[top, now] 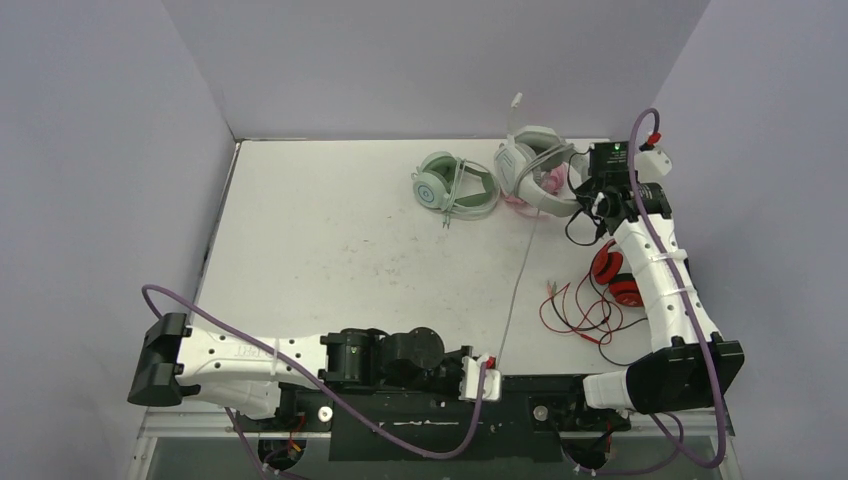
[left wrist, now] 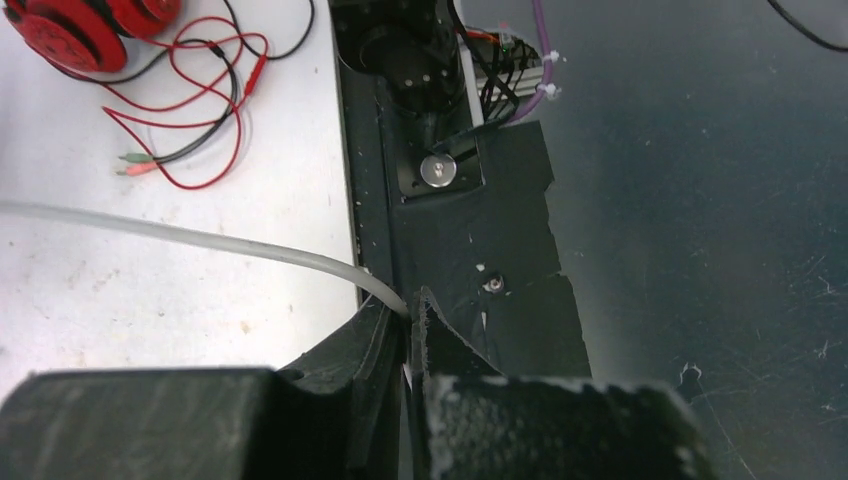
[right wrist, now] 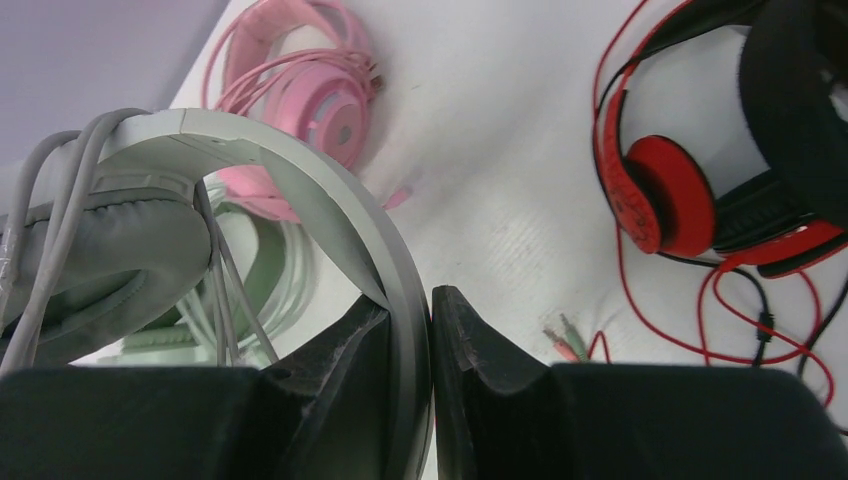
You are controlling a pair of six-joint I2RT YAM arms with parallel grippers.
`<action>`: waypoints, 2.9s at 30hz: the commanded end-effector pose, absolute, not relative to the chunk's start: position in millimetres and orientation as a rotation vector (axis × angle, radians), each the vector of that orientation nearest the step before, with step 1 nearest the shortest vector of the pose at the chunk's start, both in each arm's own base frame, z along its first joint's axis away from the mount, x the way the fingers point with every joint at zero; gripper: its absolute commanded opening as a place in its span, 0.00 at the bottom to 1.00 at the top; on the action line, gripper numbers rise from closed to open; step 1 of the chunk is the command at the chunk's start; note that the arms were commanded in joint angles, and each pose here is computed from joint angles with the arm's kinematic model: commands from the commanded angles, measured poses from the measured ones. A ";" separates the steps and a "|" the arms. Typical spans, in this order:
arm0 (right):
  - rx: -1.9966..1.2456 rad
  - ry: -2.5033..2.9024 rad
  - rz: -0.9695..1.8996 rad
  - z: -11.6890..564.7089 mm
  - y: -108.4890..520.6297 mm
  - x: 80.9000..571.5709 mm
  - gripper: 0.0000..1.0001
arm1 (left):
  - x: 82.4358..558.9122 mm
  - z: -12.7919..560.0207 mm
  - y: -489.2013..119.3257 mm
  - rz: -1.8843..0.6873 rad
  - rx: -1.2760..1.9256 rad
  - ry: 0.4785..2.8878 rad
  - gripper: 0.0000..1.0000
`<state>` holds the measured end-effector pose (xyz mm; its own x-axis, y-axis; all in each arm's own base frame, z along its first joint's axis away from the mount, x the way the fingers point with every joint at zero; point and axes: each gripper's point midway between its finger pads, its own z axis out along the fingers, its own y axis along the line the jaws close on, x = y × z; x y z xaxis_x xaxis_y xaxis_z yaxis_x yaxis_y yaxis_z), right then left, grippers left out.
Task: Wrap the headphones
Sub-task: Wrap the headphones cable around the headphones.
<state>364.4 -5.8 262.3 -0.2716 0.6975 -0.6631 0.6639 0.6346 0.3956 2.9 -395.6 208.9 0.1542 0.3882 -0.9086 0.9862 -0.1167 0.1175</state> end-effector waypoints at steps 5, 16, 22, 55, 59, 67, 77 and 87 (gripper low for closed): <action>1.090 1.723 -0.134 285.7 -50.8 371.3 0.00 | -2.8 289.6 -394.1 -1.022 1.520 1.198 0.00; 0.694 1.857 -0.253 256.9 -29.3 355.2 0.00 | 77.2 358.6 -342.6 -0.556 1.367 1.268 0.00; 0.427 1.990 -0.225 239.5 10.9 340.8 0.00 | 140.0 389.9 -314.3 -0.387 1.253 1.284 0.00; -0.316 2.133 -0.036 203.4 149.4 253.7 0.00 | 349.7 410.1 -255.9 -0.198 1.098 1.403 0.00; -0.431 2.072 0.197 227.2 176.4 239.4 0.00 | 362.8 381.3 -259.7 -0.318 1.046 1.456 0.00; -0.572 1.954 0.473 273.5 203.0 211.0 0.00 | 387.9 362.0 -253.3 -0.672 0.900 1.482 0.00; -0.470 1.743 0.659 358.2 214.1 207.0 0.00 | 373.9 336.1 -273.5 -0.946 0.781 1.448 0.00; -0.299 1.611 0.781 401.2 223.9 218.5 0.00 | 348.0 322.5 -290.3 -1.115 0.671 1.452 0.00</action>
<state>222.5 201.2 314.5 -0.3378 -0.0496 -0.9399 -0.5240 0.8395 0.1440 350.2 -288.5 285.0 -0.2645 -0.0507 -0.9630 0.8836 0.3872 -0.2631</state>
